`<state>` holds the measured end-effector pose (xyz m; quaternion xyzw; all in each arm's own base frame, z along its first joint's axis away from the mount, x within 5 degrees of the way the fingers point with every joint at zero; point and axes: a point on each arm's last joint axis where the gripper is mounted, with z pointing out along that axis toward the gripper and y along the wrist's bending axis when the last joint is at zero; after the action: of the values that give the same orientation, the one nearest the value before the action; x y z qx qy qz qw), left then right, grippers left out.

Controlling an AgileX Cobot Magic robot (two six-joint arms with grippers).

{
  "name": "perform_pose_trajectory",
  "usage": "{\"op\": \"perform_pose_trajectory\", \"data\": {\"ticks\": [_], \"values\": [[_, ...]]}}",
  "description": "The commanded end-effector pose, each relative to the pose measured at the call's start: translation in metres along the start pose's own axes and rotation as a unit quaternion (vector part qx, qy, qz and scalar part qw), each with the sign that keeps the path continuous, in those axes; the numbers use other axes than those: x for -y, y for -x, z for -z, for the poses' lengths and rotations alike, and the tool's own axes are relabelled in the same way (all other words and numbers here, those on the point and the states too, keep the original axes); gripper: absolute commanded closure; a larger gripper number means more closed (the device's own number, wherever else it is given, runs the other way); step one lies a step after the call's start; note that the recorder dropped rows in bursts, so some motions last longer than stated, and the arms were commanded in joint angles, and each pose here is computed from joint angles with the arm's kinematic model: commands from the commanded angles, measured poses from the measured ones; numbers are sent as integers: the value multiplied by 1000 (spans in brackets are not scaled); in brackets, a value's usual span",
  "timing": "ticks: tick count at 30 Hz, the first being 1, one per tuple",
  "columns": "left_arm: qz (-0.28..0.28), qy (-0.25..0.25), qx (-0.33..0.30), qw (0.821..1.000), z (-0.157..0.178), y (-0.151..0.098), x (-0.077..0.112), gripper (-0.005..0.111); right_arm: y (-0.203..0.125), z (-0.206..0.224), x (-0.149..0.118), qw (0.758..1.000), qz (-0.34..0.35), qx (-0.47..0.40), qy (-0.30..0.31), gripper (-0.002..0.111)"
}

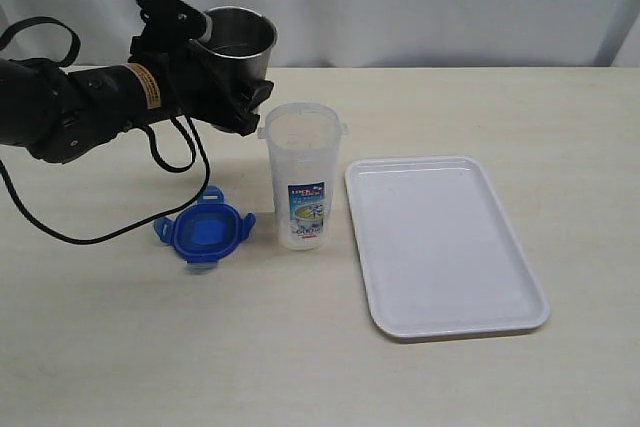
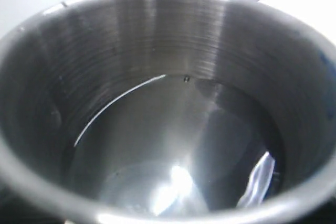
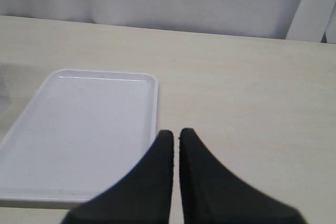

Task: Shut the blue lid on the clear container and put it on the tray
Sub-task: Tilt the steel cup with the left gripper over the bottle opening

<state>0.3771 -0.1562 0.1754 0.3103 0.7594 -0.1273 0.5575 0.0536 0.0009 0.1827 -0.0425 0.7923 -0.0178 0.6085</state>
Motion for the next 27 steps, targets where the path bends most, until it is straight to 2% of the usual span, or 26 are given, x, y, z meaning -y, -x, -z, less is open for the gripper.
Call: {"op": "perform_pose_trajectory", "data": {"ticks": [1,12,18,27], "values": [[7,-2,53,999,3,19,-1,107,-1,0,0,1000,2,2,1,104],[76,-11,66,995,4,21,0,107,-1,0,0,1000,2,2,1,104],[52,-32,69,996,5,23,5,107,-1,0,0,1000,2,2,1,104],[37,-36,76,996,8,29,6,107,-1,0,0,1000,2,2,1,104]]}}
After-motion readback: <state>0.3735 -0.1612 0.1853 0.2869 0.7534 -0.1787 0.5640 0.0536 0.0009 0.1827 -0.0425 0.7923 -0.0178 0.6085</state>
